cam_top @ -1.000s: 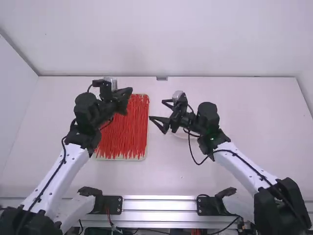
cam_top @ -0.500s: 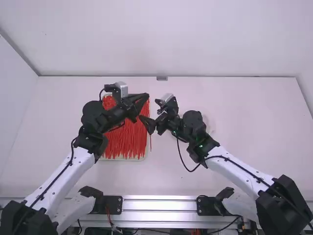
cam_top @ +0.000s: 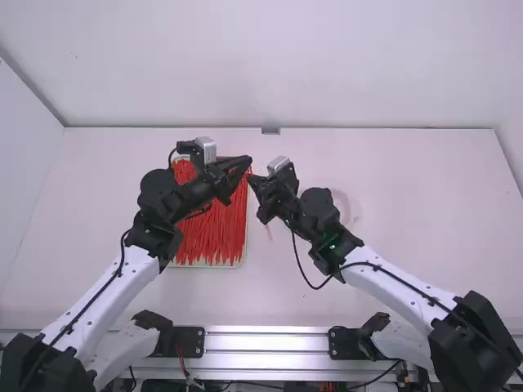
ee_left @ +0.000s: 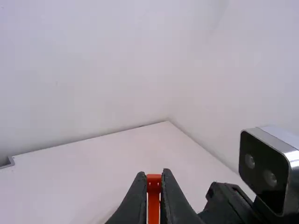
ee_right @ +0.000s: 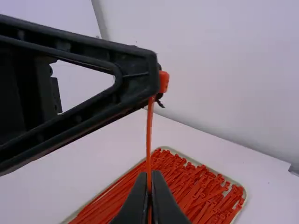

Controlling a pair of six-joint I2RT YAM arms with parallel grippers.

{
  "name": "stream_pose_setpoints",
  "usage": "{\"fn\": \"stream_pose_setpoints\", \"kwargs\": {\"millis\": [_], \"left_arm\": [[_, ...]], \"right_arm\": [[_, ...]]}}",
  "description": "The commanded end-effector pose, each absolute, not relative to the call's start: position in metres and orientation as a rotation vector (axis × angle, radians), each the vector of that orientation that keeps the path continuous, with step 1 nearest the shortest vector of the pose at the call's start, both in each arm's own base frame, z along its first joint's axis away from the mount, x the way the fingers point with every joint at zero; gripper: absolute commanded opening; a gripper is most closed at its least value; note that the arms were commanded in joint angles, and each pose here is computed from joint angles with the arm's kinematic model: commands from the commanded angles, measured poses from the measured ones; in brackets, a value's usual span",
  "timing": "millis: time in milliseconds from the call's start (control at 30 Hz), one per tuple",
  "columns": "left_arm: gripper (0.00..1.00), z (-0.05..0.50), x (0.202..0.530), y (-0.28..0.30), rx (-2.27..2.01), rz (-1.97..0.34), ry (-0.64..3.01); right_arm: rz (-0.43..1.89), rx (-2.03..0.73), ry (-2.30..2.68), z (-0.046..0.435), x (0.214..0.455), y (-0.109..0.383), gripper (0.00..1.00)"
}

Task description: Fasten the cable tie

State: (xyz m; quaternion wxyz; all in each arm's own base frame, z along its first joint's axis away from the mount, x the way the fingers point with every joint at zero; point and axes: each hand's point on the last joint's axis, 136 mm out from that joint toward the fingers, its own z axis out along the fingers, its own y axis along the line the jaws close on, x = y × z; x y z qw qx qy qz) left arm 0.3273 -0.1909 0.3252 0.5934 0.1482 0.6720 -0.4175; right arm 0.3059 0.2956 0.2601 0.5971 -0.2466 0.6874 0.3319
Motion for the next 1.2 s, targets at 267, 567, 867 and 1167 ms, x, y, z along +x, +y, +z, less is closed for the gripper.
{"fn": "stream_pose_setpoints", "kwargs": {"millis": [267, 567, 867, 1167], "left_arm": [[0.40, 0.330, 0.325, -0.188, 0.384, -0.916, 1.521], [0.70, 0.346, 0.335, -0.151, 0.381, -0.865, 1.456], [0.82, 0.377, 0.321, -0.164, 0.699, -0.974, 1.362], [0.89, 0.395, 0.322, -0.188, 0.986, -1.149, 1.284]], "right_arm": [[0.763, -0.548, 1.565, 0.276, 0.320, 0.285, 0.00], [0.944, -0.719, 1.458, 0.290, 0.315, 0.266, 0.00], [1.062, -0.754, 1.344, 0.318, 0.311, 0.236, 0.00], [1.055, -0.769, 1.237, 0.341, 0.307, 0.227, 0.00]]}}
